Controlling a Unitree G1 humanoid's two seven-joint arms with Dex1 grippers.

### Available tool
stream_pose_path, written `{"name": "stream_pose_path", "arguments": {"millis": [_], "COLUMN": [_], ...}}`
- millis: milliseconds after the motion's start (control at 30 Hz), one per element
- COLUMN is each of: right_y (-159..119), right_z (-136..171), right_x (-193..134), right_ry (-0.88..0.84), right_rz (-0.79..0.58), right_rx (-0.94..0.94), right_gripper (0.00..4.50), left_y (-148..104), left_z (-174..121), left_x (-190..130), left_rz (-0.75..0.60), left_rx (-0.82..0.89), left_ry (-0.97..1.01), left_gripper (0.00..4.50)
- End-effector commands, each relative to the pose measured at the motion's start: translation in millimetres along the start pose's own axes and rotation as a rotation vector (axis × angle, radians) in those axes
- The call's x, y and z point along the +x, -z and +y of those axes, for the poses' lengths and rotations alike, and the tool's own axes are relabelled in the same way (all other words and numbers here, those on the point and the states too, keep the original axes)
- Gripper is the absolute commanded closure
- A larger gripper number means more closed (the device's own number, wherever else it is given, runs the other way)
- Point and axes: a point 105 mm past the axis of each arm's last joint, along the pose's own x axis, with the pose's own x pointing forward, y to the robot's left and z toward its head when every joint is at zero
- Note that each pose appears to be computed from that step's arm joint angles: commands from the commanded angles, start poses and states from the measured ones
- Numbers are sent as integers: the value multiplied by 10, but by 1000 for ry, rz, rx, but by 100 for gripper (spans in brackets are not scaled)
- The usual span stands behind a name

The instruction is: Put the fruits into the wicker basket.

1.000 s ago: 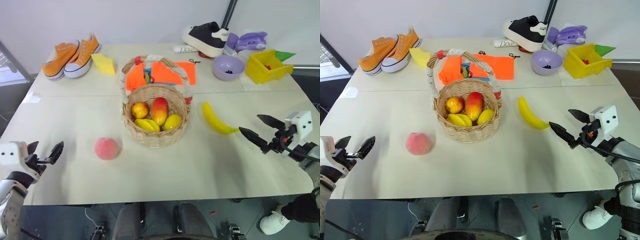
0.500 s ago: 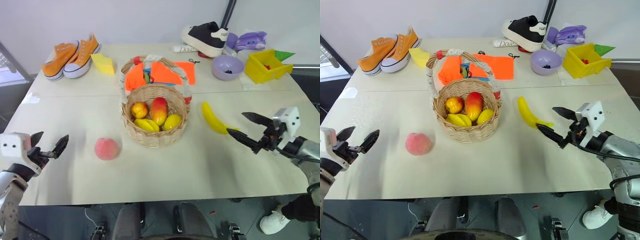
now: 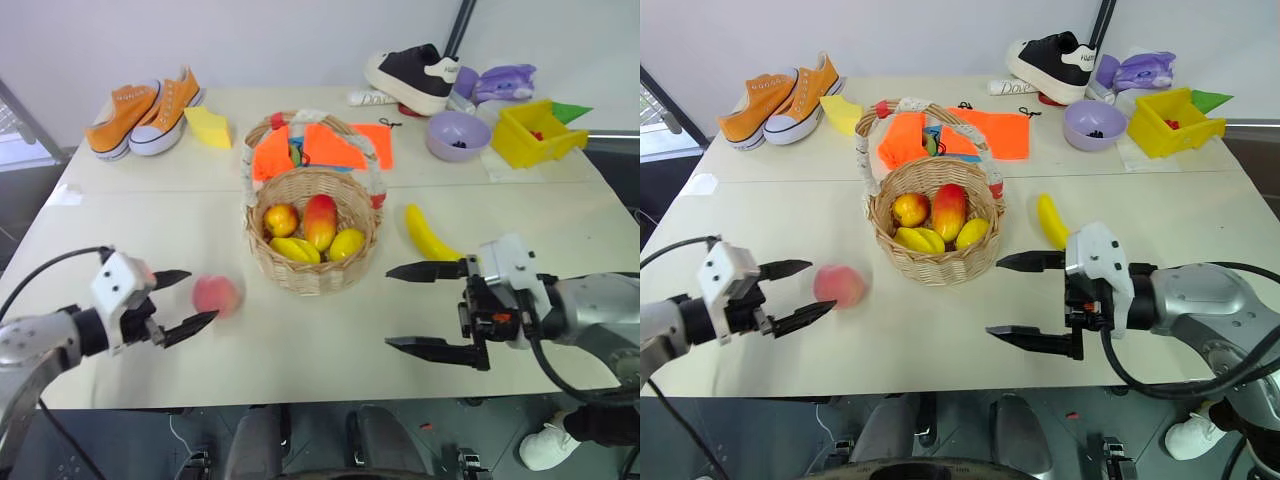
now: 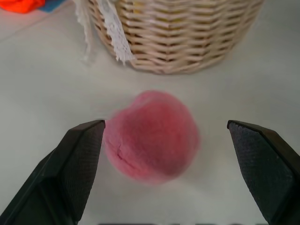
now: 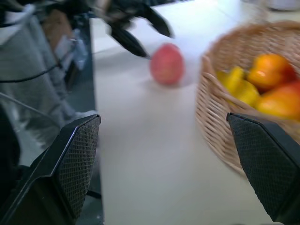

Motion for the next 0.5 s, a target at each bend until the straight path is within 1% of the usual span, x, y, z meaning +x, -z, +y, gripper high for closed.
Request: {"name": "stream_pose_path", "arguments": {"millis": [33,133,267,333,400,433,500], "right_y": [-74,-81,-76,-73,-72,-76,-80], "right_z": [20,27,16,16,20,18,15], "right_x": [44,81,79,77,76,78,81], "right_ry": [-6,-1,16,19,20,22,25], "right_rz": [-38,-55,-57,-56,-57,-59,-63], "right_rx": [-23,-25,-40,-46,-50,-55,-60], "right_gripper": [1,1,1,0,0,0,0], "left_y": [39,119,269,261,262,270,280], "left_z": [41,30,3,37,55,61,64], "left_x": [84,186,200,189,180,171,159], "left_rz": [20,51,115,97,96,98,100], "left_rx": [55,63,22,1,-2,-7,-10], "left_ry": [-15,-2,14,-5,-16,-21,-23], "left_gripper": [0,0,0,53,120,140,140]}}
